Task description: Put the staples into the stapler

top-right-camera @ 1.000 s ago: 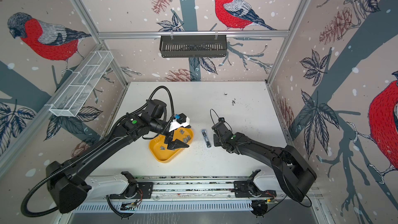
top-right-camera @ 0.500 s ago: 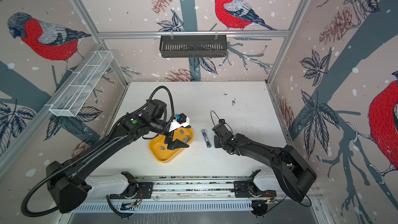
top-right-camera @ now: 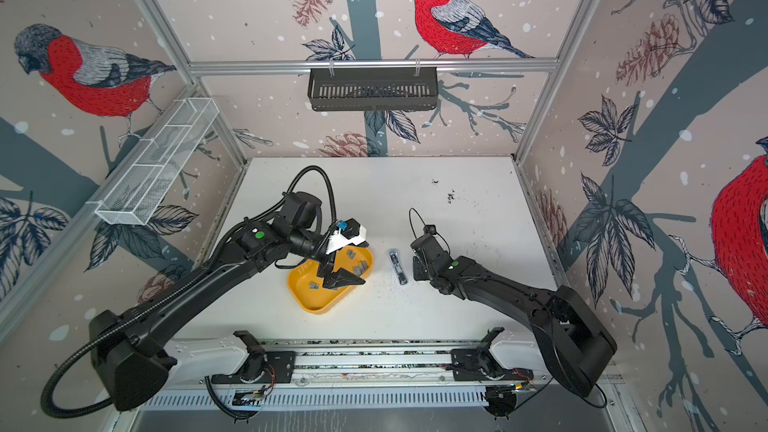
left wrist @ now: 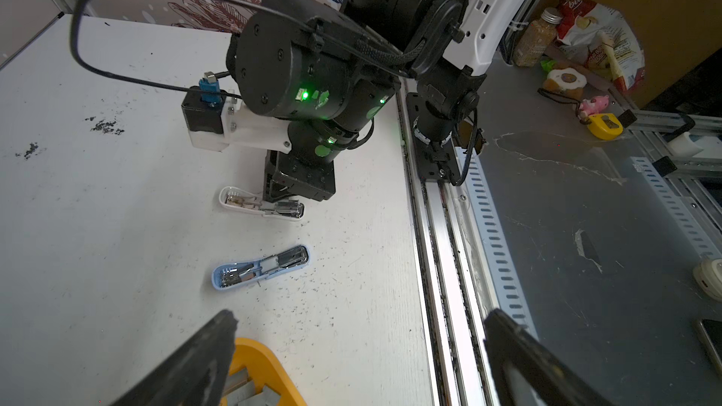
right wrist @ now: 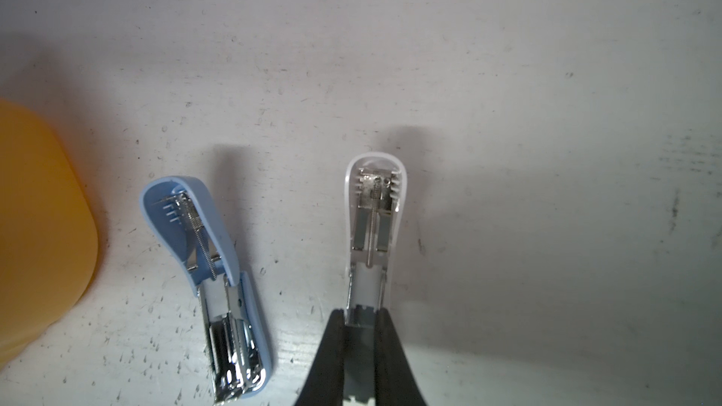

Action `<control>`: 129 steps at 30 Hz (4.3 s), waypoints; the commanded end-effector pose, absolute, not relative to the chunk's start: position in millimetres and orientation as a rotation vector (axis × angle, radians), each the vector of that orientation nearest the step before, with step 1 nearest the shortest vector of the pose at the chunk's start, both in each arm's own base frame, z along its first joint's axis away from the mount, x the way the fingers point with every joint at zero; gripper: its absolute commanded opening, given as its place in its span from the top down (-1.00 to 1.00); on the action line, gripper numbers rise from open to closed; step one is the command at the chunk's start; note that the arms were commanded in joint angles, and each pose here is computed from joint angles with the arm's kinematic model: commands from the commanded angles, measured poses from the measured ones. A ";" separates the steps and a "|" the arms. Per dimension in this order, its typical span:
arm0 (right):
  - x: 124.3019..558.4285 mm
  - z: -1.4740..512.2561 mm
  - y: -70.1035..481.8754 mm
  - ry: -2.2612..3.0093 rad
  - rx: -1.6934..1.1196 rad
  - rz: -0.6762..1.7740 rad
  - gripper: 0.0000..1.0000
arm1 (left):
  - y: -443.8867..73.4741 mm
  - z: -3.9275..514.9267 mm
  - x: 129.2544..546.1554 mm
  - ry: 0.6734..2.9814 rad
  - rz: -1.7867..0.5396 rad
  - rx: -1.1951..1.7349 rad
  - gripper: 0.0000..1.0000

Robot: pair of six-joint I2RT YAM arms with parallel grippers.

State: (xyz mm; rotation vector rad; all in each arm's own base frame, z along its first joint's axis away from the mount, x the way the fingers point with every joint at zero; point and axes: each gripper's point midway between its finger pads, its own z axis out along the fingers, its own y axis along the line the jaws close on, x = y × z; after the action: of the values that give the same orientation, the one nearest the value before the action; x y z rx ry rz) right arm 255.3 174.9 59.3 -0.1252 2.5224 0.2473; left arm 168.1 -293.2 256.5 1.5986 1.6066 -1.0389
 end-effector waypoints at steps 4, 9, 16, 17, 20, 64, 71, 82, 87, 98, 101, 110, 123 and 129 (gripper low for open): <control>254.2 59.9 178.7 2.523 -0.056 0.306 0.72 | -295.0 263.6 166.6 1.563 -1.051 1.605 -0.97; 252.6 56.5 179.6 2.528 -0.043 0.323 0.72 | -294.9 263.5 166.6 1.566 -1.052 1.604 -0.97; 253.2 56.8 180.7 2.528 -0.037 0.330 0.72 | -294.5 263.4 166.8 1.567 -1.052 1.603 -0.97; 253.2 56.6 180.9 2.529 -0.036 0.330 0.72 | -294.9 263.3 166.7 1.567 -1.052 1.604 -0.97; 253.5 55.1 180.8 2.533 -0.031 0.326 0.71 | -294.8 264.2 166.1 1.562 -1.051 1.605 -0.97; 245.8 45.0 172.6 2.548 -0.043 0.303 0.66 | -294.7 263.8 166.4 1.565 -1.054 1.604 -0.97; 245.4 44.8 172.3 2.548 -0.044 0.305 0.62 | -295.0 262.9 166.3 1.567 -1.056 1.606 -0.97; 248.0 45.8 175.5 2.545 -0.048 0.312 0.57 | -294.8 264.0 166.1 1.565 -1.057 1.605 -0.97; 248.8 46.9 176.0 2.543 -0.047 0.311 0.56 | -294.9 263.9 165.8 1.565 -1.057 1.606 -0.97; 247.7 57.1 179.6 2.525 -0.059 0.355 0.70 | -295.1 263.8 165.7 1.564 -1.060 1.606 -0.97; 247.5 55.0 182.4 2.532 -0.071 0.365 0.70 | -294.8 263.7 166.0 1.566 -1.060 1.605 -0.97; 248.1 45.1 183.1 2.558 -0.083 0.342 0.70 | -294.9 263.9 165.5 1.563 -1.059 1.607 -0.97; 248.1 41.7 182.6 2.566 -0.092 0.332 0.71 | -295.1 263.8 165.4 1.563 -1.062 1.607 -0.97; 248.3 40.7 182.8 2.569 -0.096 0.329 0.77 | -294.8 263.7 165.5 1.565 -1.063 1.607 -0.97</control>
State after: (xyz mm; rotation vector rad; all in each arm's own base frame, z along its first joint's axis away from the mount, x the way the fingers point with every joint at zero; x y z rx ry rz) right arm 244.5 179.4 36.9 -0.0888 2.5866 0.3173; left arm 167.9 -293.3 257.3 1.5990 1.6038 -1.0409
